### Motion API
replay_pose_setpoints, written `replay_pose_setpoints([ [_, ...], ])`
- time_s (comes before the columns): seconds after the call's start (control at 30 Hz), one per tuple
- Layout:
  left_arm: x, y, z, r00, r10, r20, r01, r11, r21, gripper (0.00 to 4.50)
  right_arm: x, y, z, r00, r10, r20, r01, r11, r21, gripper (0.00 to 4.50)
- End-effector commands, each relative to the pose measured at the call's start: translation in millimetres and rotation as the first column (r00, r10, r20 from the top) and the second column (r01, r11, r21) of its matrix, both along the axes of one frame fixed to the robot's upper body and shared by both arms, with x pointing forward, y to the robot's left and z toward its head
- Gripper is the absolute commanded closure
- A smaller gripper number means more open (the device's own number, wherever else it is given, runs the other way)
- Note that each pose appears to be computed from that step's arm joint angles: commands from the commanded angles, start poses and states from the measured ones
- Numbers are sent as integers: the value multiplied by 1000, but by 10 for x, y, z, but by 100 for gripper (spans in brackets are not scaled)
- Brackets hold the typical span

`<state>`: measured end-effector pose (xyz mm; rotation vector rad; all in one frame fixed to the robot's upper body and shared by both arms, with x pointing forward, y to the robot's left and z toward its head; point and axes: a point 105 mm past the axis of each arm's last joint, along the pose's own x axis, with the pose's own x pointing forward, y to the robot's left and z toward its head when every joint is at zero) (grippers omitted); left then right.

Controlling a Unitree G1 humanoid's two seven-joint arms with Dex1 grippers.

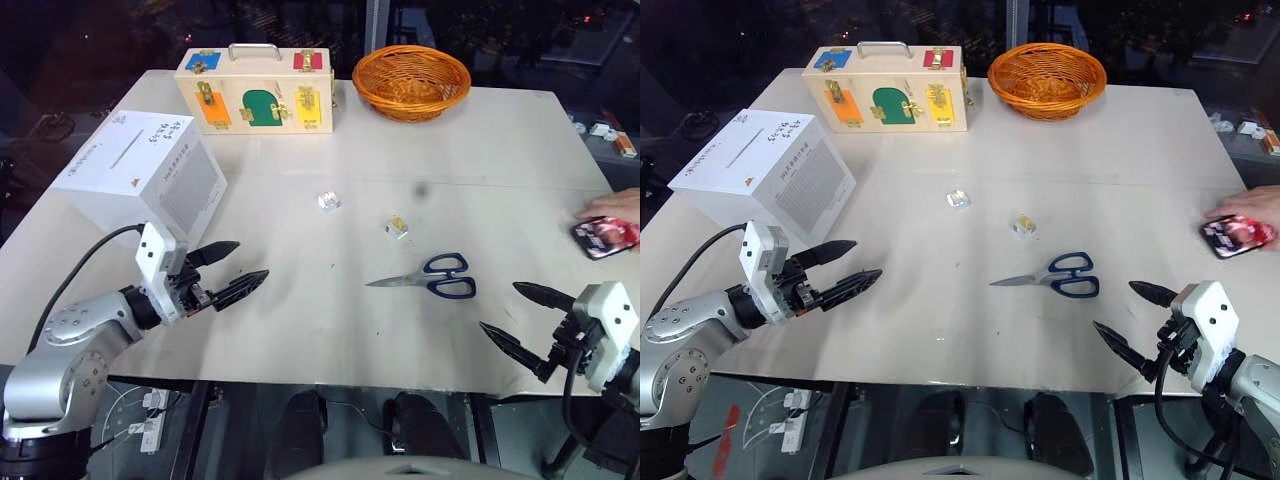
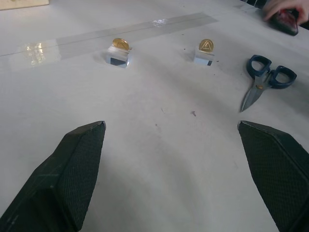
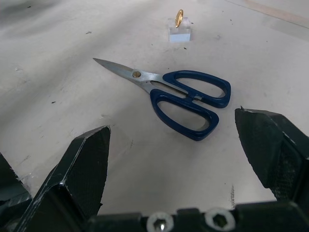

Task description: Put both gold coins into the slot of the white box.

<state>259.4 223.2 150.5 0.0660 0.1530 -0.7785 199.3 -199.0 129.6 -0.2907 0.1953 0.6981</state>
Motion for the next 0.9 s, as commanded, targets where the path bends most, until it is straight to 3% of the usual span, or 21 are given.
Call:
replay_pose_setpoints([
  [0.03,-81,-188,169,991,-126,44,127,992,-9,3,47,19,95,998,38,56,-35,998,-46,0],
  [0.1,-214,-438,268,953,-295,69,295,955,5,3,139,113,157,992,97,81,-91,993,-77,0],
  [0.2,-296,-550,296,923,-376,74,375,926,30,3,196,206,162,986,155,56,-149,983,-104,0],
  [0.47,-354,-841,351,881,-465,81,459,884,85,3,381,472,178,948,320,-7,-318,941,-116,0],
  [0.9,-330,-814,350,886,-461,48,451,881,142,3,563,713,178,903,428,-32,-428,892,-144,0],
])
